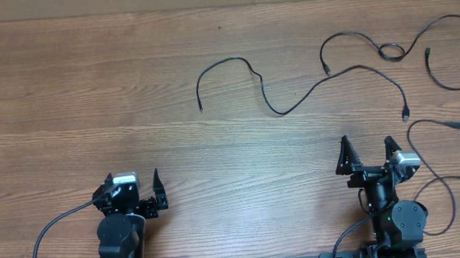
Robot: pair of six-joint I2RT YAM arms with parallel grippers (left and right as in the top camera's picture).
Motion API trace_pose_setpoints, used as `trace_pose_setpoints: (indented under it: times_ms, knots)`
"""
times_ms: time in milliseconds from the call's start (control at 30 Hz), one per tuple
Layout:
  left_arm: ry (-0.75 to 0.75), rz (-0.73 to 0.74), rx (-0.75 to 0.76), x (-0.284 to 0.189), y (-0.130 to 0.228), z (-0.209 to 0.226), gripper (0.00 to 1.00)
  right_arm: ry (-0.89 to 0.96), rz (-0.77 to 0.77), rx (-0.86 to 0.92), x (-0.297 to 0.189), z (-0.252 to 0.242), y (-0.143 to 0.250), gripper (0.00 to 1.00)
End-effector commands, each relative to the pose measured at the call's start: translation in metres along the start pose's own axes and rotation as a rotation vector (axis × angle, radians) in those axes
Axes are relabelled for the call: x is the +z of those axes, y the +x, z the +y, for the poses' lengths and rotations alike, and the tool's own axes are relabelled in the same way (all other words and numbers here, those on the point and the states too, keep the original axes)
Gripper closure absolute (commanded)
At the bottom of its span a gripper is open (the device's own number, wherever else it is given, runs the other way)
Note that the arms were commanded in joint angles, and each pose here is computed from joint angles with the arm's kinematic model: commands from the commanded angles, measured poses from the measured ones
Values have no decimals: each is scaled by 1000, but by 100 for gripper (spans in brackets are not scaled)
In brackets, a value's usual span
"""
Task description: Untangle cables
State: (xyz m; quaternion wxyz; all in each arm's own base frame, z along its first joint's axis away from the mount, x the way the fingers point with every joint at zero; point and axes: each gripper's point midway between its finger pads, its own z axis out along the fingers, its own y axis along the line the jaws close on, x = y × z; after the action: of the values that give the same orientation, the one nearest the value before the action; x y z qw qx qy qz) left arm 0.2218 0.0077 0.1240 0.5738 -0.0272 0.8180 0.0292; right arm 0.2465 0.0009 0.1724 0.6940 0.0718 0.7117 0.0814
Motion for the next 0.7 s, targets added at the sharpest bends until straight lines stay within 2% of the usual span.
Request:
trace_pose_setpoints:
  times_ms: [0, 667]
  knots:
    - [29, -6, 11, 0, 0, -5, 0, 1, -3, 6, 0, -1, 2, 0]
    - [60, -5, 11, 0, 1, -10, 0, 1, -3, 6, 0, -1, 2, 0]
